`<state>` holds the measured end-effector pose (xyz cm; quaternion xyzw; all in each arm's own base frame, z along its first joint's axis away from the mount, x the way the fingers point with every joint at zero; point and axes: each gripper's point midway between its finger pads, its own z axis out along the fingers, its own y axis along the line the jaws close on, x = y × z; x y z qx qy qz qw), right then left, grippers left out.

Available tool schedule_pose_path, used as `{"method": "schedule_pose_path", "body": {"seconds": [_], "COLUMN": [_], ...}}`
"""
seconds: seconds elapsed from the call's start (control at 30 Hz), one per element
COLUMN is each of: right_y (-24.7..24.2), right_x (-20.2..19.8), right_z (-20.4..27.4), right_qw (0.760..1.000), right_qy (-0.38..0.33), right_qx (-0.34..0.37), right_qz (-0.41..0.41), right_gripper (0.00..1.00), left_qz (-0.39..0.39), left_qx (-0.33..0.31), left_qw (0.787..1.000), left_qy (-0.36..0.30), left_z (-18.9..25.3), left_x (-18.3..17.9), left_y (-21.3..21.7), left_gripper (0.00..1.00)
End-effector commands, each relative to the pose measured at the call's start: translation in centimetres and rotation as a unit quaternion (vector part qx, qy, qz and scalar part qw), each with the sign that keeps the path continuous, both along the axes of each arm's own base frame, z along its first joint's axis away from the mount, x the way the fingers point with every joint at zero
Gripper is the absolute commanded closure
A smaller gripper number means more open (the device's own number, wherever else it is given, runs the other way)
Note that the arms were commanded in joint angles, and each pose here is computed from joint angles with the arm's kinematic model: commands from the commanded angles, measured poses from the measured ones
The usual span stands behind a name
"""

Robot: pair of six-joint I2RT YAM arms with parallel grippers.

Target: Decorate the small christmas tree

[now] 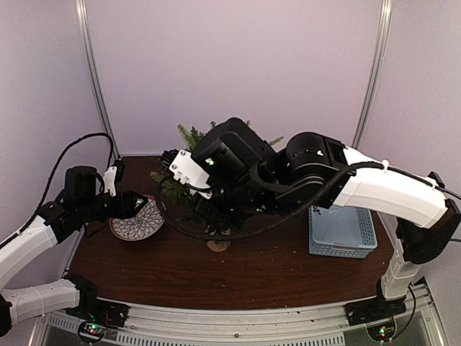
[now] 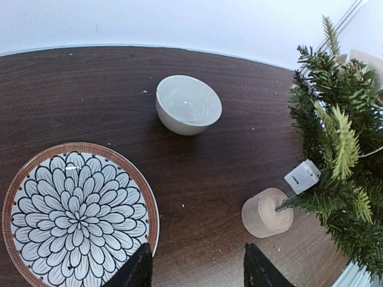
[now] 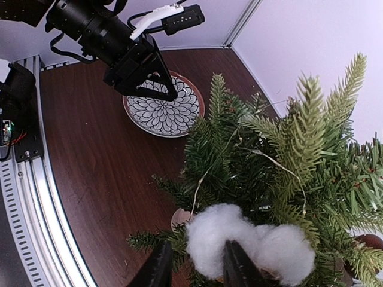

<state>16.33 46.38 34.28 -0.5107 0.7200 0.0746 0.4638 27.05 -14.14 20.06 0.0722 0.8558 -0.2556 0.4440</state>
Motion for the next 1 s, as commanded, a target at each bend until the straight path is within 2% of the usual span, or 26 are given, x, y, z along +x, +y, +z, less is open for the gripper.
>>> {"method": "schedule_pose_path", "body": {"seconds": [0.0,0.17,0.3,0.47,0.73,0.97], "right_y": [0.3,0.2,-0.6,-1.1,-0.7,-0.4], "right_x": [-0.7,-2.2,-2.2,0.0,1.5,0.6], "right_z": [1.3,1.0,0.7,-0.1,-0.8,-2.7], "right_qw": [0.999,0.997,0.997,0.997,0.994,0.989], "right_qy": [0.008,0.028,0.029,0.047,0.077,0.127], "right_qx": [0.028,0.041,0.046,0.056,0.072,0.07], "right_qz": [0.017,0.061,0.056,0.015,0.013,0.028], "right_gripper": [0.63,0.58,0.65,0.66,0.49,0.45], "left_qz": [0.007,0.006,0.004,0.003,0.003,0.004], "left_qx": [-0.001,0.0,0.002,0.001,0.003,0.004], "left_qw": [1.0,1.0,1.0,1.0,1.0,1.0], "left_qy": [-0.011,-0.01,-0.009,-0.005,-0.005,-0.006], "left_z": [0.3,0.1,0.0,-0.2,-0.2,-0.3], "left_x": [0.4,0.4,0.4,0.4,0.4,0.4], "left_y": [0.3,0.2,0.2,0.1,0.1,0.2], "left_gripper": [0.48,0.48,0.48,0.48,0.48,0.47]}}
